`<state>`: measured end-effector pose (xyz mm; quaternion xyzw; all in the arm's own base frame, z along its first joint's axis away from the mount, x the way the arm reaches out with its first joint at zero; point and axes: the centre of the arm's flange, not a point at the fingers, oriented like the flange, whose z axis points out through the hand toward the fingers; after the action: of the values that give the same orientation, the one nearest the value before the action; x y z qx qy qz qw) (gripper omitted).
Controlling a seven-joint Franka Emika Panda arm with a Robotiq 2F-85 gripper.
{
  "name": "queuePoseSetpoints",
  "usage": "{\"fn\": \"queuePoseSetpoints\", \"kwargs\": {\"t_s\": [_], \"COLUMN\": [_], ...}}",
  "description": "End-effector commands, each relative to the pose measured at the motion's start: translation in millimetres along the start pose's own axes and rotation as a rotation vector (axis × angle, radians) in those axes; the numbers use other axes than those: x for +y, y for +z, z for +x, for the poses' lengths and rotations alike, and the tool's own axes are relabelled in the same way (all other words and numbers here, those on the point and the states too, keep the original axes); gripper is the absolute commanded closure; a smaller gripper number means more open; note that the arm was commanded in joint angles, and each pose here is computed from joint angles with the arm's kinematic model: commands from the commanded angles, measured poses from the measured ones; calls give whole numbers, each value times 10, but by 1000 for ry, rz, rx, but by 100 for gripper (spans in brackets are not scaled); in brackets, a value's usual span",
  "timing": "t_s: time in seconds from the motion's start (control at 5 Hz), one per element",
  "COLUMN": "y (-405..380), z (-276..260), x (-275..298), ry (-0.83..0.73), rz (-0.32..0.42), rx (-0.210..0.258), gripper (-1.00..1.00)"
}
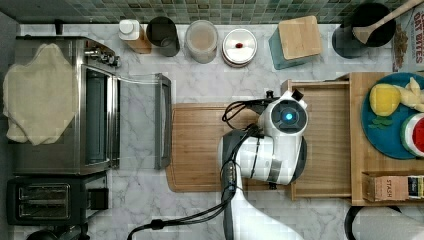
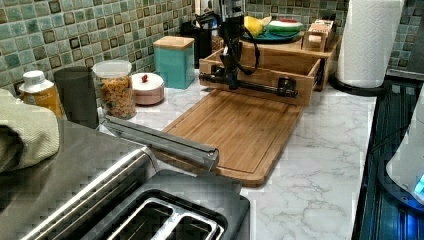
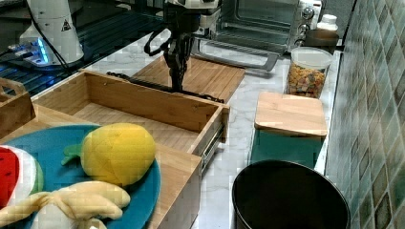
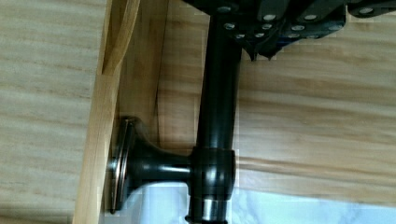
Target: Close the drawer.
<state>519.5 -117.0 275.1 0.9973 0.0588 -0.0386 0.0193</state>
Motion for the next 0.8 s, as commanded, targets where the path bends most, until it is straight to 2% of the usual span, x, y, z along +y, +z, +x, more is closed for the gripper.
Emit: {"fn": "queuePoseSetpoints", "kwargs": {"t_s": [0.2, 0.6, 0.8], "y": [-18, -69, -46], "z": [-745, -1137, -1238], "x": [2563, 3321, 3345], "ry": [144, 208, 275], "rz": [-89, -166, -167], "rx": [-13, 7, 25], "gripper": [100, 100, 100]}}
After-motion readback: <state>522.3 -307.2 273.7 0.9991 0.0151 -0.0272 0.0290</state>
